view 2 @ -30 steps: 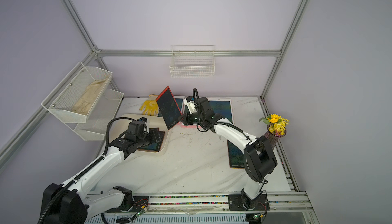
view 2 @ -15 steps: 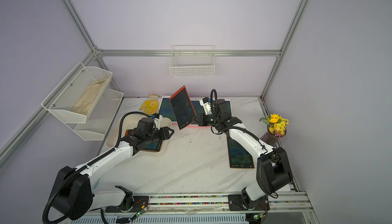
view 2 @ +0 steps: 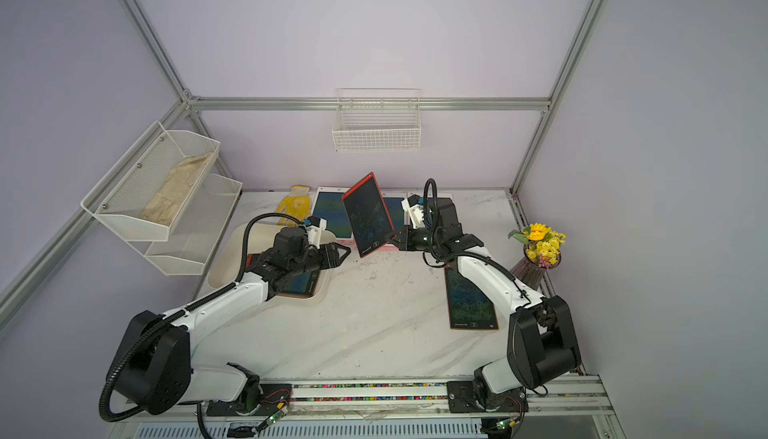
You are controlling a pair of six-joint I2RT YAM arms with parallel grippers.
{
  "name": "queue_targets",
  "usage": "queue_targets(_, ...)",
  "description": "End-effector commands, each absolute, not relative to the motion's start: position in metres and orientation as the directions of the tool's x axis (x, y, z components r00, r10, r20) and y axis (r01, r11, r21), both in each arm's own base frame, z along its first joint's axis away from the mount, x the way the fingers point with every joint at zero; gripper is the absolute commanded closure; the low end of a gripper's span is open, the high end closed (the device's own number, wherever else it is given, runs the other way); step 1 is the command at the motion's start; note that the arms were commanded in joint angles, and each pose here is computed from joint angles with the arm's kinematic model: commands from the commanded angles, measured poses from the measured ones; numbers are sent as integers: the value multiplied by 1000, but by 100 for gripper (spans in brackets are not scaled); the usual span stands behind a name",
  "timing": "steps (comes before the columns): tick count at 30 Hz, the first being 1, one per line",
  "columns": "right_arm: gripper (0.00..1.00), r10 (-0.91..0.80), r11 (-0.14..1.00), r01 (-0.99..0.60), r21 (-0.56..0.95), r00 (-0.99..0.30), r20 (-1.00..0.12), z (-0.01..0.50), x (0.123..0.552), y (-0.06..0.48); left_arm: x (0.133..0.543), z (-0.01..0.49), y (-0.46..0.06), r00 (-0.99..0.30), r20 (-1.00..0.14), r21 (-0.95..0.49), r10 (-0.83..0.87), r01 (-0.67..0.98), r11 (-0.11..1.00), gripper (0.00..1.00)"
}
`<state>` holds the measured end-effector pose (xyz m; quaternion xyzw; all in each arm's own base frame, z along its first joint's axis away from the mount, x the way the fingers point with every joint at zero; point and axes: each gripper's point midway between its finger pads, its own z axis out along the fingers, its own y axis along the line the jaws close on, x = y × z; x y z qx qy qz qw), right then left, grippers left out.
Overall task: Take out the writing tablet from the storage box
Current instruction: Adjust the storage box at the center of the board, then place the writing tablet at the center of the board.
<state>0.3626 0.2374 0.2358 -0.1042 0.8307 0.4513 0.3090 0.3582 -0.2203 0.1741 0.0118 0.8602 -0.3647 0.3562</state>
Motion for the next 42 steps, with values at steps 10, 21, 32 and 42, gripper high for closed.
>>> queue_targets(10,100,105,497,-535,683,-744,-660,261,357,230,382,228,-263,-595,-746,-649,-297,553,521,38)
queue_targets(21,100,112,462,-554,692,-738,-665,270,351,231,392,222,-262,-588,-735,-671,-336,562,484,37)
queue_targets(32,100,100,401,-553,730,-766,-635,261,347,237,391,246,-270,-560,-735,-674,-383,666,320,43)
queue_targets(42,100,95,411,-518,750,-794,-601,238,354,238,388,262,-273,-537,-741,-657,-404,705,267,53)
